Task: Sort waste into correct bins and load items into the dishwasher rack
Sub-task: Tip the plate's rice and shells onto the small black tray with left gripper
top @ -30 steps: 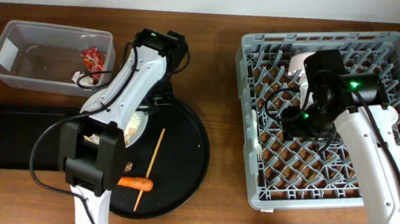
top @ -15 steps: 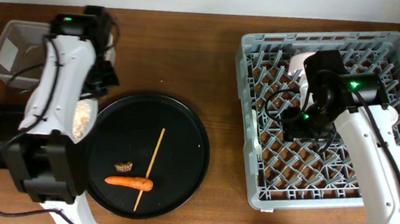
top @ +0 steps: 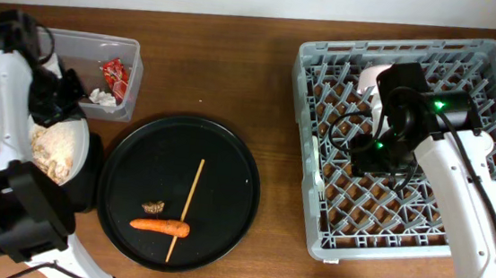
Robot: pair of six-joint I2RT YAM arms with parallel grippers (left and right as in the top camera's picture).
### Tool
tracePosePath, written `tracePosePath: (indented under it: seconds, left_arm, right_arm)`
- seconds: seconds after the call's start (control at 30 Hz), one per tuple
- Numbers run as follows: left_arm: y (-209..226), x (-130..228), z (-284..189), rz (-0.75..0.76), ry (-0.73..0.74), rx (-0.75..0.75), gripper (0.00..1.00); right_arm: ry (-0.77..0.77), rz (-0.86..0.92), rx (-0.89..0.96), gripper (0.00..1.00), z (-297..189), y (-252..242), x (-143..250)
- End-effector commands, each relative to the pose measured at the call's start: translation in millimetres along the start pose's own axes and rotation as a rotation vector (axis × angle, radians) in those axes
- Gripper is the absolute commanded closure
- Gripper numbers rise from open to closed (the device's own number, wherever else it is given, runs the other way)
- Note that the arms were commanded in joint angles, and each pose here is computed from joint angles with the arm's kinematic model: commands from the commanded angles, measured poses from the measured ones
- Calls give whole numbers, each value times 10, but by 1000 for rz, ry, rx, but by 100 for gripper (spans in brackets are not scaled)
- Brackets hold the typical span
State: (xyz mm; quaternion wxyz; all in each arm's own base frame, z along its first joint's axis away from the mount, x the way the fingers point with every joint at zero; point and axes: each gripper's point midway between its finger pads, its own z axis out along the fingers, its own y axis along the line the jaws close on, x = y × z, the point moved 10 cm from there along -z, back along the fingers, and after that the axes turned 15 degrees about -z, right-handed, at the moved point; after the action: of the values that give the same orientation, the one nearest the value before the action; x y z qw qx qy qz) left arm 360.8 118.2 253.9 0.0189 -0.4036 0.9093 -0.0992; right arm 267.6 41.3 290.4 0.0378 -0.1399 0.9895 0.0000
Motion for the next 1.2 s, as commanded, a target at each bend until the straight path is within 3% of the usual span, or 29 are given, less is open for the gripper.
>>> tracePosePath:
  seconds: [0.0,0.6,0.9,1.17]
  left_arm:
    - [83,-41,-186,40,6,151,100]
    - [486,-213,-341,-36,61,444,100]
    - [723,-164,-125,17,150,697,100]
    - [979,-151,-138,14,134,865,100]
  right_arm:
    - [-16,5,13,34,-46,-18,-2]
    - [-15,8,13,34,-46,-18,-2]
    - [-15,8,13,35,-46,-18,-1]
    - [-15,8,13,36,-45,-17,-1]
